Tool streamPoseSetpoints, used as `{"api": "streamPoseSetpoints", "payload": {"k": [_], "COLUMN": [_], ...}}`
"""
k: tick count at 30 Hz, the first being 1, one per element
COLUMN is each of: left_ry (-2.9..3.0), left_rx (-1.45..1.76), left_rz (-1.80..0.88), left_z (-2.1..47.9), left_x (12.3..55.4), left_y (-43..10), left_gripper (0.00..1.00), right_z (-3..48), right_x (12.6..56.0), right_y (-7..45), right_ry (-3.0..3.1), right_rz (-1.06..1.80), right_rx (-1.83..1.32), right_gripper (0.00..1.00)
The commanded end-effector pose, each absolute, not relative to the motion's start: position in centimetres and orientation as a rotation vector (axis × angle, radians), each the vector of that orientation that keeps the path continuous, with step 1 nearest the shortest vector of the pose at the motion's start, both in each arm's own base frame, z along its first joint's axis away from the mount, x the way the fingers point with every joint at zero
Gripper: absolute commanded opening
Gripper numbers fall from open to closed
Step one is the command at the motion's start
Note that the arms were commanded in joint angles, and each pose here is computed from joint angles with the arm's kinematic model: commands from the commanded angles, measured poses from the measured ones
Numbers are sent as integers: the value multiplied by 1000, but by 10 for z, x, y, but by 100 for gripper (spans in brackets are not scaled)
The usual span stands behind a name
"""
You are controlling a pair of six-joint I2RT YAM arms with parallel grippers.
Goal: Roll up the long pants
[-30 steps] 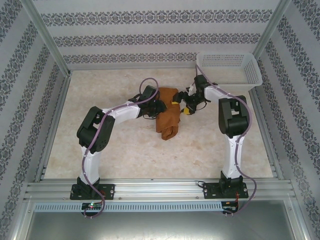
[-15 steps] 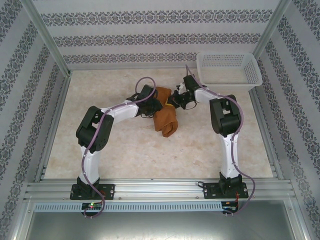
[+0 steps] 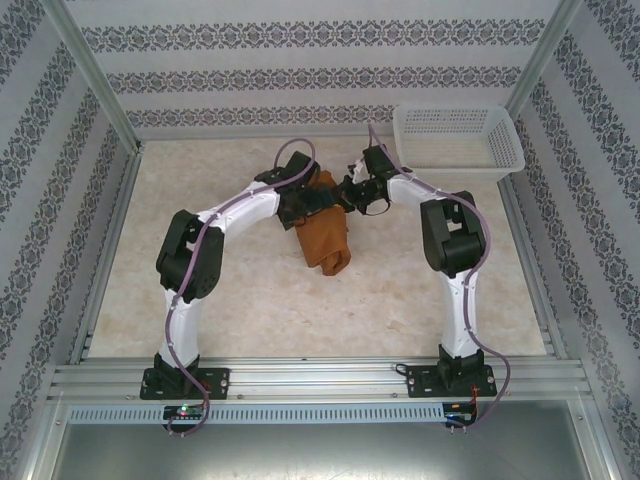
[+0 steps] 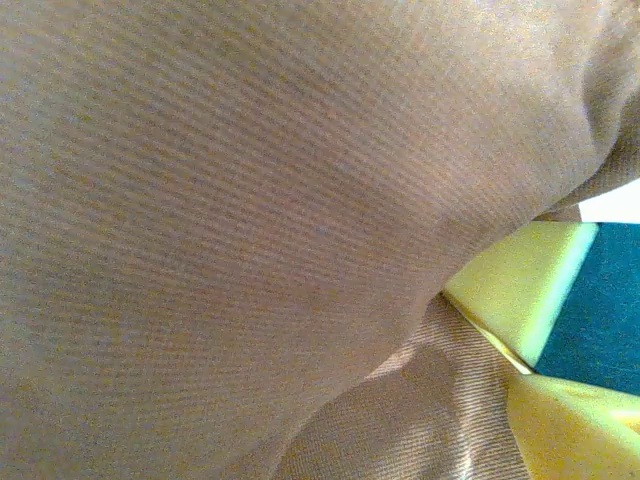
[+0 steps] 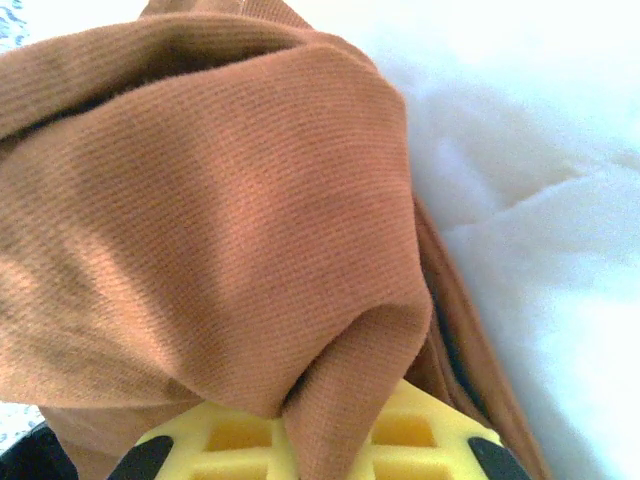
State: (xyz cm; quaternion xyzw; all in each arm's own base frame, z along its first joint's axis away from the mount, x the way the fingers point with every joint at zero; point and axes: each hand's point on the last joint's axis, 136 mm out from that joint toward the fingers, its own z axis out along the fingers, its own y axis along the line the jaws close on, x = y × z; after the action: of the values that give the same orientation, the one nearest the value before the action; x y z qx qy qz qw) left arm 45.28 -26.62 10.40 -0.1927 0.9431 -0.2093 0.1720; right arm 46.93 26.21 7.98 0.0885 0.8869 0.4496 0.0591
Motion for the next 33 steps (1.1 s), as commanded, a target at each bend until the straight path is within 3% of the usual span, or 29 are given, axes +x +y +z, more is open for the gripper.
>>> {"api": "streamPoseSetpoints", "payload": {"k": [1,9,15,21,33], "left_ry": [2455,2318,2274,2300,2334], "left_rx": [-477,-577,-661,-700,-722], "left_rz": [-682,-641,-622,-622,-628], "left_z": [189,246,252,235,218], "left_x": [499,511,506,500,496], "left_y": [-257,-184,-142,-132,-131], "left_gripper": [100,100,100,100,100], "right_z": [131,151,153,164,291], "right_x": [445,462,475,499,574], "right_y": [277,251,243,238,214], "right_ry": [2654,2570,2502,2343,1633], "right_rz": [1546,1592,1660,1835,2306], "right_rx": [180,263,331,461,584], "right_gripper": [0,0,0,0,0]}}
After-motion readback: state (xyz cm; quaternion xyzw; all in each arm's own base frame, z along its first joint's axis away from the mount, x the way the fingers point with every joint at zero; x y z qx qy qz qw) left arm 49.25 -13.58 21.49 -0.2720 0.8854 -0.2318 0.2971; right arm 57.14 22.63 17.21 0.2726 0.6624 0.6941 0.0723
